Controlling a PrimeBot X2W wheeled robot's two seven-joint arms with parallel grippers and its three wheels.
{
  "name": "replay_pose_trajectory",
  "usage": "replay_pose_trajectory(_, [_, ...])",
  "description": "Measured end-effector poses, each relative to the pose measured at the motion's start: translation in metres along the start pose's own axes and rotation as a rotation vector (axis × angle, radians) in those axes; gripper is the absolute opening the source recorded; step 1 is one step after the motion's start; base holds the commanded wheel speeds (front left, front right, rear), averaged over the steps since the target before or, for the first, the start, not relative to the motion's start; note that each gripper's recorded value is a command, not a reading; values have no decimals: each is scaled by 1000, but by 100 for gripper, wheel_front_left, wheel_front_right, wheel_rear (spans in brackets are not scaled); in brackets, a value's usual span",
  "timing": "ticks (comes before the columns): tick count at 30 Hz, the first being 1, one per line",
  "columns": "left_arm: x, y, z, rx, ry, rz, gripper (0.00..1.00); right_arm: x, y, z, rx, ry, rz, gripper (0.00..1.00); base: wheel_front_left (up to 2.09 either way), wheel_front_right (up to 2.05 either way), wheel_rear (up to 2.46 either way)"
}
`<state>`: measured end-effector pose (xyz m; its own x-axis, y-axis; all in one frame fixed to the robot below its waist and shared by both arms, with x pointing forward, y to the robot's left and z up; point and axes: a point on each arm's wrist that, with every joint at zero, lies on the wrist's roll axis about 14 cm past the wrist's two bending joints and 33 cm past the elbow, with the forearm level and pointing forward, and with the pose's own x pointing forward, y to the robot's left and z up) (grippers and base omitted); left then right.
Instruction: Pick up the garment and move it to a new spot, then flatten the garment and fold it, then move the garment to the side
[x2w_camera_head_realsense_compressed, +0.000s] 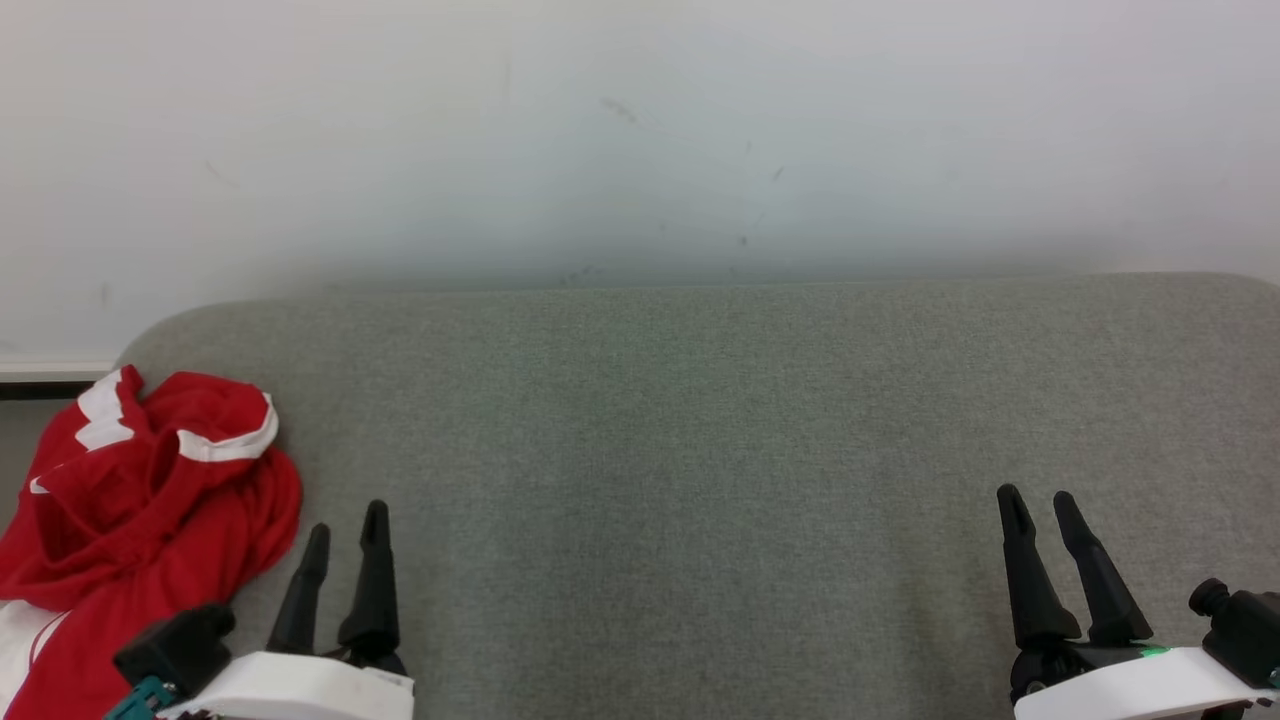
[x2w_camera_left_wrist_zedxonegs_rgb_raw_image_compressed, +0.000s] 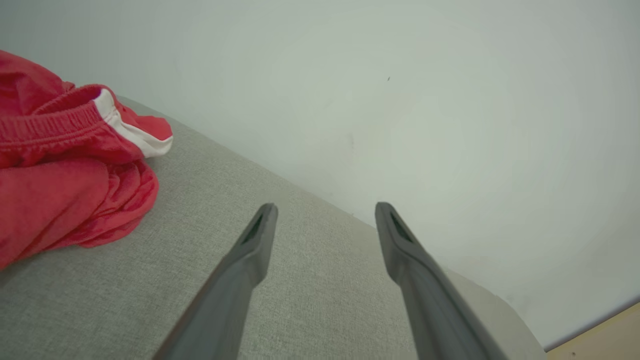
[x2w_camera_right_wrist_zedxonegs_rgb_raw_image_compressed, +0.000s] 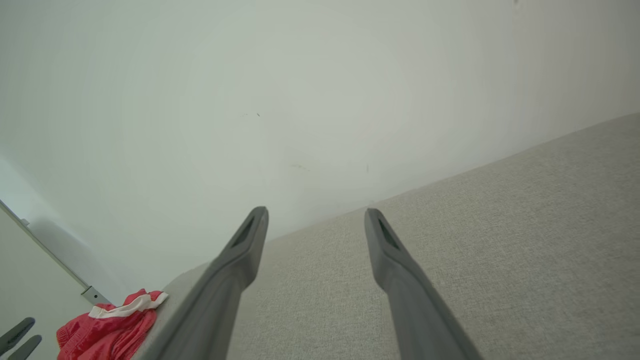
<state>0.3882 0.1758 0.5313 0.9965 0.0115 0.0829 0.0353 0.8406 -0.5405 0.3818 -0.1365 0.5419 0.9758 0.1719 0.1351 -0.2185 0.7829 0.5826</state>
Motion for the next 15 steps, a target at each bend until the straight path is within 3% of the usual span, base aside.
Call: replay_pose_trajectory(15, [-1,-7,-1,172,-11,-31,100,-2,3,-3,-170,-6,12,100,0,0,0])
